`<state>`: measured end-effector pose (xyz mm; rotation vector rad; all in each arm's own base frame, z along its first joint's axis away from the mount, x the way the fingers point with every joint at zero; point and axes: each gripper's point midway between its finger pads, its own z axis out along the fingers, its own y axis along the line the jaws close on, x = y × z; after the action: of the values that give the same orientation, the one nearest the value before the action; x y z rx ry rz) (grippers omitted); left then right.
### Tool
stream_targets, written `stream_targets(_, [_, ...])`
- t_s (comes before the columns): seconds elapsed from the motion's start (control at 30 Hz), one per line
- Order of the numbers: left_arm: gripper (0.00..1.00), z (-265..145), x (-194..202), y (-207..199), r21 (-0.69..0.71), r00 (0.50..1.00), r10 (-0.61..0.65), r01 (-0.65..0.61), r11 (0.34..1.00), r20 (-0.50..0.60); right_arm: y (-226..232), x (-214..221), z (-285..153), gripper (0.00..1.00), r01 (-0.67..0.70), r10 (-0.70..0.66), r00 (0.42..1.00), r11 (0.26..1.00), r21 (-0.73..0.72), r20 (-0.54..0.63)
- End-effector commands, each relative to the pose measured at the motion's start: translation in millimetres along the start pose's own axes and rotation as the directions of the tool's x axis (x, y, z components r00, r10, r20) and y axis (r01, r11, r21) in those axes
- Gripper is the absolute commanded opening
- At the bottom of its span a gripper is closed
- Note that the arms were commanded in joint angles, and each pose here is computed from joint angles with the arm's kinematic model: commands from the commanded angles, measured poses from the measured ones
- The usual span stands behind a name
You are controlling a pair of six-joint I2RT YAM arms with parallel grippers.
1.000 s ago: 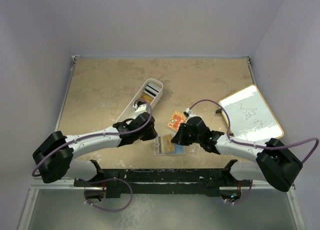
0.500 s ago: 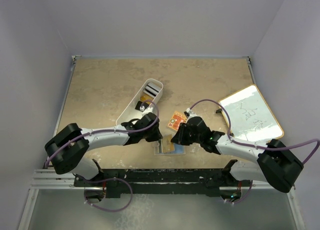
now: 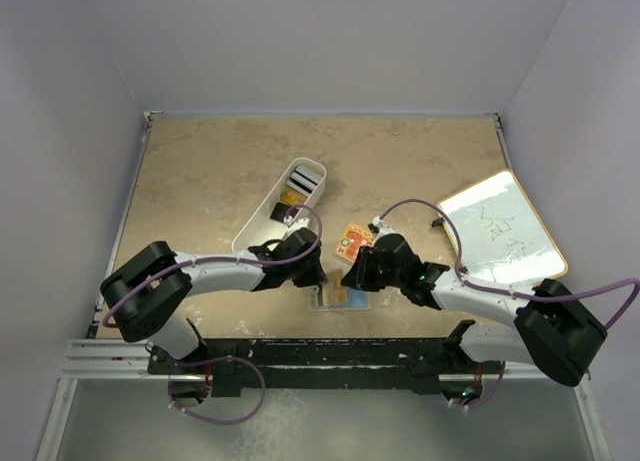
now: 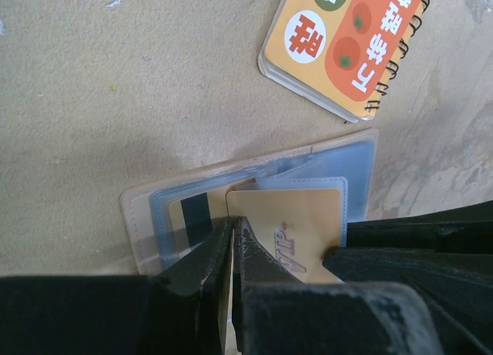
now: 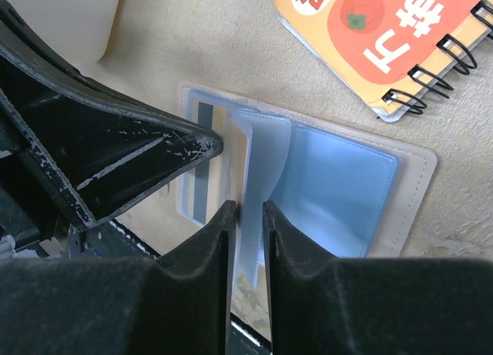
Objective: Put the credit cards into the card holder
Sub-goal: Turn over the card slot in the card holder.
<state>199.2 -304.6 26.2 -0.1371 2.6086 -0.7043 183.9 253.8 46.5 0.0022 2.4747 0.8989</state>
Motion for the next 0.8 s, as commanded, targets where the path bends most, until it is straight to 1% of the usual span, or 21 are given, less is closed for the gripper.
stream_targets(0.0, [0.00,5,3,-7,0.034,1.000,0.003,-0.003,0.999,-0.016,13,-5,-3,0.25,0.009,-0.008,1.000,0.998,-0.060,0.018])
stream_targets(0.23, [0.00,5,5,-13,0.071,1.000,-0.013,0.015,0.997,-0.023,23,-7,-6,0.33,0.017,-0.015,1.000,0.995,-0.103,0.018])
stream_targets(0.53, [0.00,6,8,-26,0.127,0.998,-0.029,0.035,0.991,-0.049,32,-12,-10,0.37,0.029,-0.025,0.999,0.990,-0.135,0.028])
stream_targets(0.77, [0.00,4,8,-32,0.162,0.998,-0.046,0.054,0.985,-0.051,34,-12,-10,0.38,0.040,-0.037,0.999,0.989,-0.140,0.027])
